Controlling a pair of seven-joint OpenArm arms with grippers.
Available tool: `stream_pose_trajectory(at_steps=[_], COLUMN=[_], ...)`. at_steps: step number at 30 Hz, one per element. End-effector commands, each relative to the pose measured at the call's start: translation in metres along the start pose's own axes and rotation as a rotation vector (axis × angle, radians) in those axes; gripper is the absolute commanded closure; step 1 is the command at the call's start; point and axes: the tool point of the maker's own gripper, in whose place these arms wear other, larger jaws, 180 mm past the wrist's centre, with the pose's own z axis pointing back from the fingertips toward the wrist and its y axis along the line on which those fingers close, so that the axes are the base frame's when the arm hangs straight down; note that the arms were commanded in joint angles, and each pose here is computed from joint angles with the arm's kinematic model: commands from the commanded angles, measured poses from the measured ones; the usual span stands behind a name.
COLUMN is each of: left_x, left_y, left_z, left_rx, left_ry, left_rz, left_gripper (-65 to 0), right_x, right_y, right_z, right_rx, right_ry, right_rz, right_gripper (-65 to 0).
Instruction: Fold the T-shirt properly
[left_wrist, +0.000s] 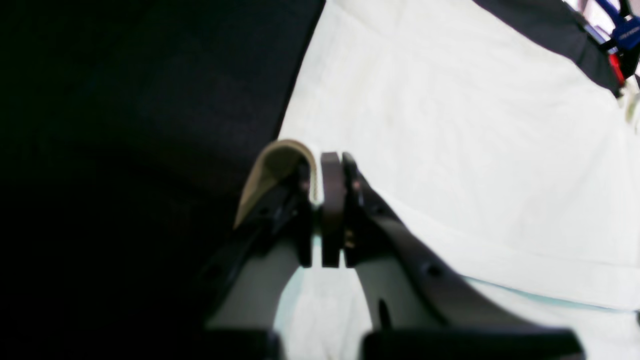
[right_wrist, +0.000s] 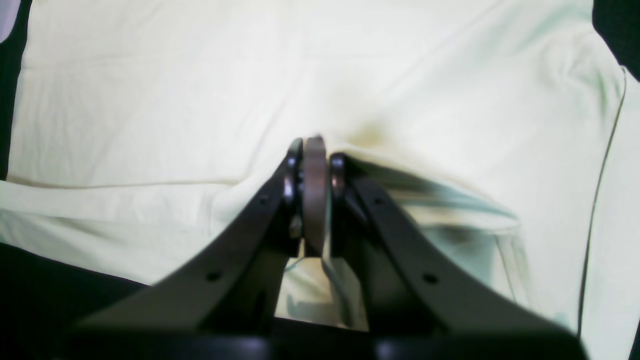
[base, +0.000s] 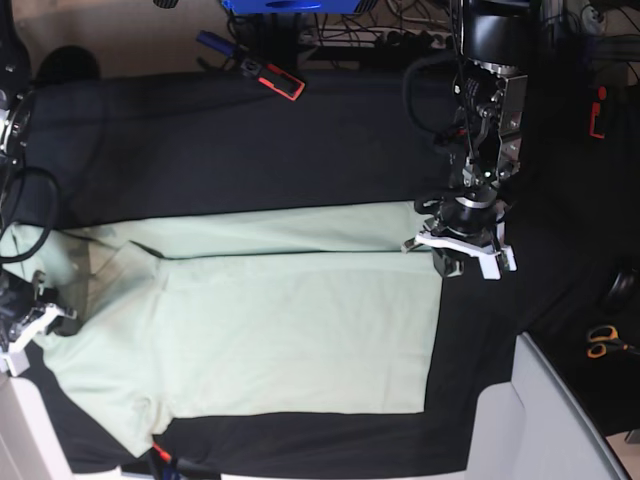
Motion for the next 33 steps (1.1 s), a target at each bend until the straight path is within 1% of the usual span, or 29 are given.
stream_pose_trajectory(at_steps=[1, 7, 16, 17, 18, 19, 20, 21, 22, 23, 24, 25, 27, 29, 31, 33], left_x=[0.016, 0.011, 0.006, 0.007, 0.007, 0.009, 0.011, 0.012, 0.016, 0.019, 0.025, 0.032, 0.049, 0.057, 0.062, 0.051], left_y=[-0.004, -0.011, -0.010, -0.009, -0.008, -0.007, -0.007, -0.007, -0.007, -0.008, -0.009, -0.008, -0.013, -0.014, -0.016, -0.013], left_z=[-0.003, -0.004, -0.007, -0.007, -0.007, -0.007, -0.007, -0.007, -0.006, -0.006, -0.005, -0.003, 0.002, 0.012, 0.023, 0.035], left_rx=[-0.010, -0.010, -0.005, -0.005, -0.003, -0.001, -0.001, 0.000, -0.002, -0.004, -0.009, -0.012, -0.030, -0.044, -0.056, -0.056], left_ry=[-0.050, -0.047, -0.029, -0.030, -0.030, -0.035, -0.040, -0.042, -0.050, -0.059, -0.073, -0.088, -0.132, -0.157, -0.176, -0.162], left_rz=[-0.024, -0.059, -0.060, -0.062, -0.059, -0.054, -0.053, -0.056, -0.057, -0.058, -0.062, -0.073, -0.087, -0.105, -0.123, -0.131], left_gripper=[0.0, 0.0, 0.0, -2.5, -6.2, -12.3, -19.0, -24.2, -30.1, -33.9, -36.6, -37.8, -37.8, -37.8, -37.5, -37.5], right_x=[0.031, 0.038, 0.038, 0.038, 0.038, 0.038, 0.038, 0.038, 0.039, 0.040, 0.042, 0.044, 0.051, 0.048, 0.039, 0.017], right_y=[-0.005, -0.004, -0.002, -0.002, -0.002, -0.001, -0.001, -0.001, -0.001, -0.002, -0.003, -0.007, -0.020, -0.036, -0.049, -0.065], right_z=[0.010, 0.011, 0.009, 0.009, 0.009, 0.009, 0.009, 0.009, 0.009, 0.010, 0.011, 0.015, 0.026, 0.037, 0.046, 0.057], right_rx=[-0.003, -0.003, 0.004, 0.004, 0.004, 0.004, 0.005, 0.006, 0.006, 0.005, 0.002, -0.005, -0.022, -0.046, -0.066, -0.091], right_ry=[-0.081, -0.117, -0.123, -0.123, -0.123, -0.124, -0.125, -0.126, -0.129, -0.131, -0.138, -0.157, -0.216, -0.253, -0.258, -0.246], right_rz=[0.014, 0.015, 0.010, 0.010, 0.010, 0.009, 0.008, 0.007, 0.008, 0.007, 0.006, -0.013, -0.076, -0.136, -0.193, -0.269], right_gripper=[0.0, 0.0, -0.4, -1.6, -4.5, -9.3, -16.1, -22.6, -30.5, -37.9, -43.4, -47.4, -47.9, -47.9, -47.9, -47.9])
